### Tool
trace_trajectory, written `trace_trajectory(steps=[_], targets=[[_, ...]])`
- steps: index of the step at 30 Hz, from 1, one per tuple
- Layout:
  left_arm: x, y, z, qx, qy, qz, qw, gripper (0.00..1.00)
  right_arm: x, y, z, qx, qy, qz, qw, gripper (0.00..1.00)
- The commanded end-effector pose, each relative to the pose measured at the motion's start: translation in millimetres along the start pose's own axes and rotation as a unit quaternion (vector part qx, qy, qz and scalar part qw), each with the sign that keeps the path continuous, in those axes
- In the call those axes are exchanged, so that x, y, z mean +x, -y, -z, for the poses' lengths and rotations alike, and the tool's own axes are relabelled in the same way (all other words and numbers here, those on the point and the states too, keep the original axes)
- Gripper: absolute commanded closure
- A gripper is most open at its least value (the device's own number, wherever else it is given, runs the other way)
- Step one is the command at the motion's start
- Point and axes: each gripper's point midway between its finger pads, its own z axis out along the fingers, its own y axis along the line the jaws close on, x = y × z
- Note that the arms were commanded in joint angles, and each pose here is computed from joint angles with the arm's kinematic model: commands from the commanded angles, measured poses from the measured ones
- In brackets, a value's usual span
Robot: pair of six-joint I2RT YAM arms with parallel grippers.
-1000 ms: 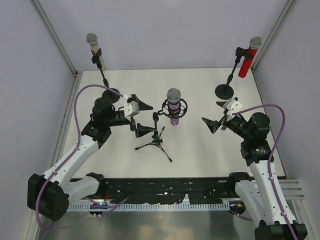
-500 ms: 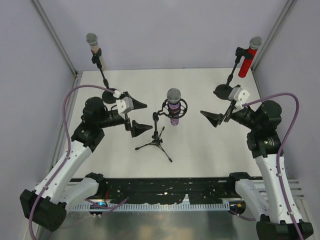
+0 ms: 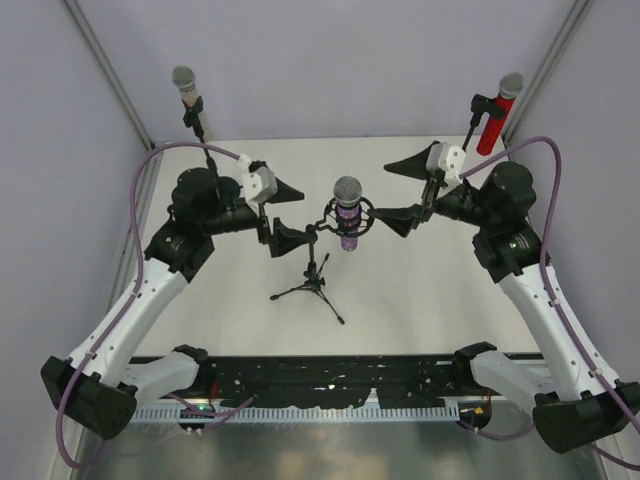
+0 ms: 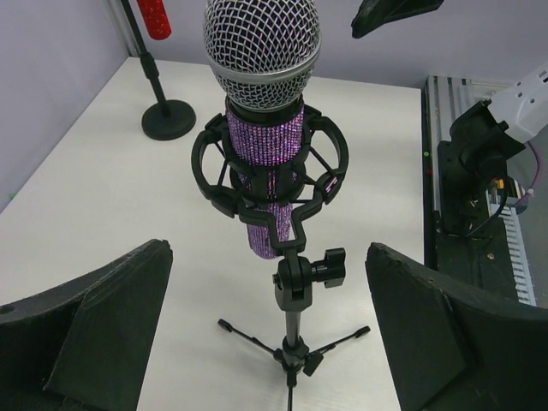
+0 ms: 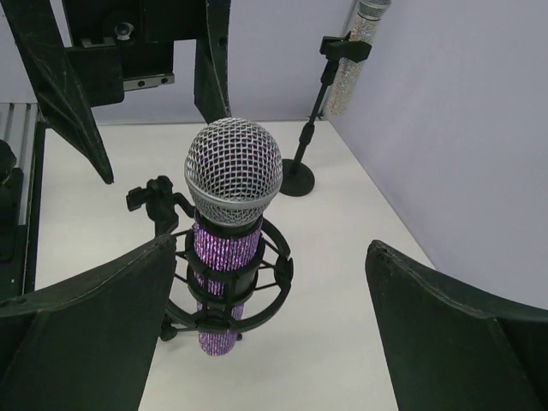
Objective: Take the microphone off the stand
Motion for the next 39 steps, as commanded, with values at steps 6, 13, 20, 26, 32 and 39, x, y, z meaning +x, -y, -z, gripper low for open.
trace_trajectory(steps=[6, 13, 20, 26, 32, 39], targets=[[3.5, 2.4, -12.8, 0.008, -0.013, 0.024, 1.0, 0.01, -18.6, 8.8, -27.4, -0.003, -0.002, 0.002, 1.0, 0.05], [14.6, 4.9, -18.5, 0.016, -0.019, 0.028, 0.999, 0.01, 1.7, -4.8, -38.6, -0.024, -0.015, 0.0, 1.0, 0.05], [20.9, 6.5, -20.4, 0.016, -0.02, 0.028, 0.999, 0.06, 15.8, -3.7, -52.0, -0.019, -0.023, -0.003, 1.0, 0.03], [33.4, 8.5, -21.5, 0.023, -0.027, 0.034, 0.999, 0.35, 23.6, -8.4, -60.6, -0.032, -0.024, -0.019, 0.999, 0.0], [32.1, 7.1, -20.6, 0.015, -0.021, 0.028, 0.999, 0.44, 24.7, -10.8, -65.9, -0.044, -0.015, -0.027, 0.999, 0.09], [38.4, 3.9, -21.2, 0.006, -0.021, 0.03, 0.999, 0.54, 35.6, -11.8, -68.7, -0.042, -0.013, -0.035, 0.998, 0.25]])
